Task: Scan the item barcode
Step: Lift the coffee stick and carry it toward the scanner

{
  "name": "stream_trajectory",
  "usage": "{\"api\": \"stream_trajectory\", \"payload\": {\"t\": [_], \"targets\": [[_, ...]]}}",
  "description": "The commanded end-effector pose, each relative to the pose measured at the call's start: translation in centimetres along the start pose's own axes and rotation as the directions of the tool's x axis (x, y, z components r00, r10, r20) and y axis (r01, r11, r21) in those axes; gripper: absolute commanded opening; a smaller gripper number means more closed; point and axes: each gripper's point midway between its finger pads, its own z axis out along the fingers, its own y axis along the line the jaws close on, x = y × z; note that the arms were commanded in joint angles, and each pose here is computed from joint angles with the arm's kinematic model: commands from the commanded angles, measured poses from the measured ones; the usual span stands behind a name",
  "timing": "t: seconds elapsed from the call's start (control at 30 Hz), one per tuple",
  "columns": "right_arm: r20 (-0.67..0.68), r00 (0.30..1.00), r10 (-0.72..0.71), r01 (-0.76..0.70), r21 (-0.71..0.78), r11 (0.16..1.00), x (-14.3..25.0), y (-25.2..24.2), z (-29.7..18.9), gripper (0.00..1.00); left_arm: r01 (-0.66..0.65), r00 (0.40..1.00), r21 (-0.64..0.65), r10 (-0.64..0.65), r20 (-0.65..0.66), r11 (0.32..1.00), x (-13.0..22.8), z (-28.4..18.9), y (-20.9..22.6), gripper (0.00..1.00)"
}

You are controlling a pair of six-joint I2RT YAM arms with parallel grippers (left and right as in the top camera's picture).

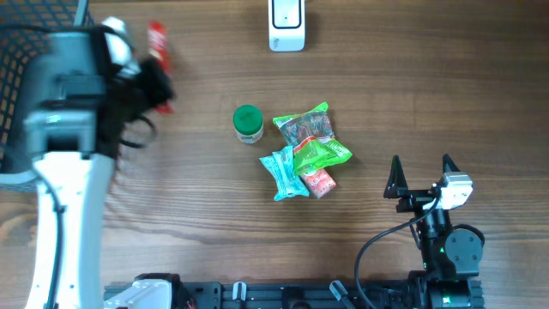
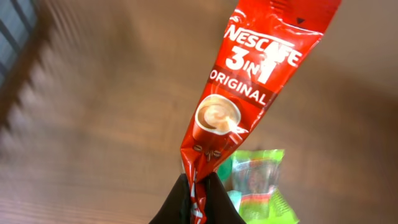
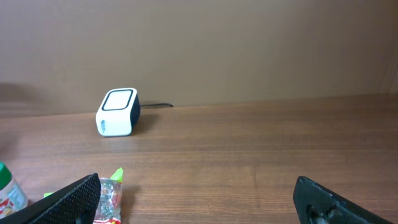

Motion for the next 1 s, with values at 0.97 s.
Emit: {"api": "stream_trajectory", "payload": {"t": [0.97], "targets": [[0.0, 1.0, 0.014, -0.014, -0.01, 1.0, 0.0, 0.2, 0.0, 1.0, 0.361, 0.849, -0.21, -0.414, -0.329, 0.908, 30.8, 17.7, 1.9, 0.08]]}}
